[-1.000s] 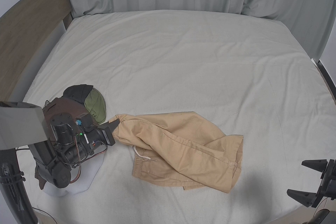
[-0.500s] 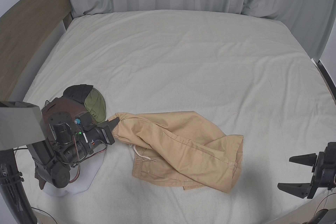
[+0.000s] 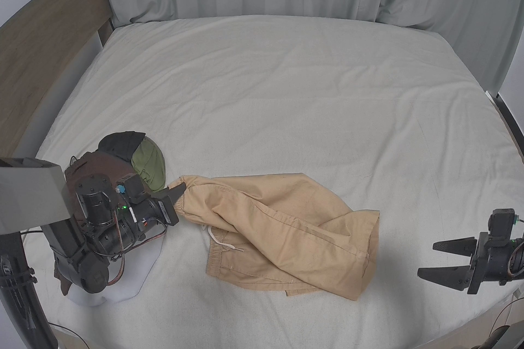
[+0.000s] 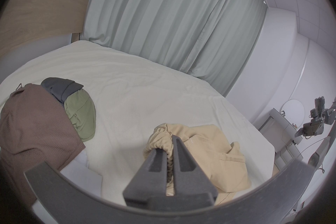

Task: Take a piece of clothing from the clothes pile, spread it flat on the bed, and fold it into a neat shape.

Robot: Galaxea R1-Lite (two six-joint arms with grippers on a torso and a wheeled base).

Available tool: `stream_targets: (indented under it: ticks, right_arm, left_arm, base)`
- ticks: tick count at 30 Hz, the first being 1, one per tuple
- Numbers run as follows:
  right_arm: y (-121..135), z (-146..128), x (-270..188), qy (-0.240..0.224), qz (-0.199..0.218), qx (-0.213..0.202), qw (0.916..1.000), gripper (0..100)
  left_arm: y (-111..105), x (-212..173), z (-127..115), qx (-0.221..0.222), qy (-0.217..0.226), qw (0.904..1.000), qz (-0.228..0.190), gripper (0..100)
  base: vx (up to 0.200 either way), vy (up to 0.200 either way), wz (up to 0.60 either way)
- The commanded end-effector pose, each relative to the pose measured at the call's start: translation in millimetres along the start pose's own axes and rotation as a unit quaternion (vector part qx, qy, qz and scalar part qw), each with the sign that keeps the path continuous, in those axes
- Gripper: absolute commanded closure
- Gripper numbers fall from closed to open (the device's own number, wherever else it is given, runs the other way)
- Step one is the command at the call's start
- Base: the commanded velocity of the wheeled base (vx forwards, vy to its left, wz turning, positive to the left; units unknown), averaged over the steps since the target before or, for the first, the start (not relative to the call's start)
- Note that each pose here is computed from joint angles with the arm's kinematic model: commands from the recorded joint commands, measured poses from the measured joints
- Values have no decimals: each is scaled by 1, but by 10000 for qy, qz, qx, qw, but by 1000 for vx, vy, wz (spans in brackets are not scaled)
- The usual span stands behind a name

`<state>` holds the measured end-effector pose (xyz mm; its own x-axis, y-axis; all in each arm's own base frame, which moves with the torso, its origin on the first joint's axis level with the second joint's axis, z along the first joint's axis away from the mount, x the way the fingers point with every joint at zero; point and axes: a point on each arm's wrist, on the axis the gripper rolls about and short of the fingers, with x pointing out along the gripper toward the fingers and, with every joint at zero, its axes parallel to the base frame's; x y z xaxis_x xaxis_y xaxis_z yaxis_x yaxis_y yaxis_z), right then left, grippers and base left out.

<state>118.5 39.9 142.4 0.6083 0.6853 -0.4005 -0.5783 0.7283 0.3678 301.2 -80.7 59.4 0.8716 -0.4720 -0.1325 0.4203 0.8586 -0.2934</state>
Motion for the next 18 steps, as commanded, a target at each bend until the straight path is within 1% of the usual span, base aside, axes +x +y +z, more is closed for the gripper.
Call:
stream_targets:
  ticks: [1, 2, 4, 6, 9, 10, 14, 16, 18]
  right_arm:
    - [-5, -2, 14, 278, 63, 326, 9991, 0]
    - [-7, 0, 18, 305, 68, 485, 9983, 0]
    - [-8, 1, 20, 302, 60, 542, 9981, 0]
    - [-13, 1, 29, 370, 35, 734, 9966, 0]
    - [-17, -1, 34, 441, 18, 816, 9957, 0]
    - [-21, -3, 40, 524, -14, 901, 9946, 0]
    - [-29, -7, 50, 645, -53, 986, 9930, 0]
    - [-36, -13, 59, 754, -117, 1090, 9911, 0]
    - [-41, -16, 65, 769, -130, 1143, 9904, 0]
  left_arm:
    - [0, 0, -1, -15, 18, 10000, 5, 100]
    - [-1, 1, -2, -6, 32, 10000, -14, 100]
    - [-1, 1, -2, -13, 34, 10000, -22, 100]
    - [-1, 1, -2, -11, 27, 10000, -24, 100]
    - [-1, 1, -2, -13, 34, 10000, -22, 100]
    - [-1, 0, -3, -17, 49, 10000, -18, 100]
    - [-1, 0, -3, -17, 49, 10000, -18, 100]
    - [-1, 0, -4, -13, 63, 10000, -14, 100]
    - [-1, 0, -4, -15, 70, 10000, -12, 100]
  base:
    - [0, 0, 0]
    - [0, 0, 0]
    - [0, 0, 0]
    - [0, 0, 0]
    - [0, 0, 0]
    - [0, 0, 0]
    - [0, 0, 0]
    - [0, 0, 0]
    - [0, 0, 0]
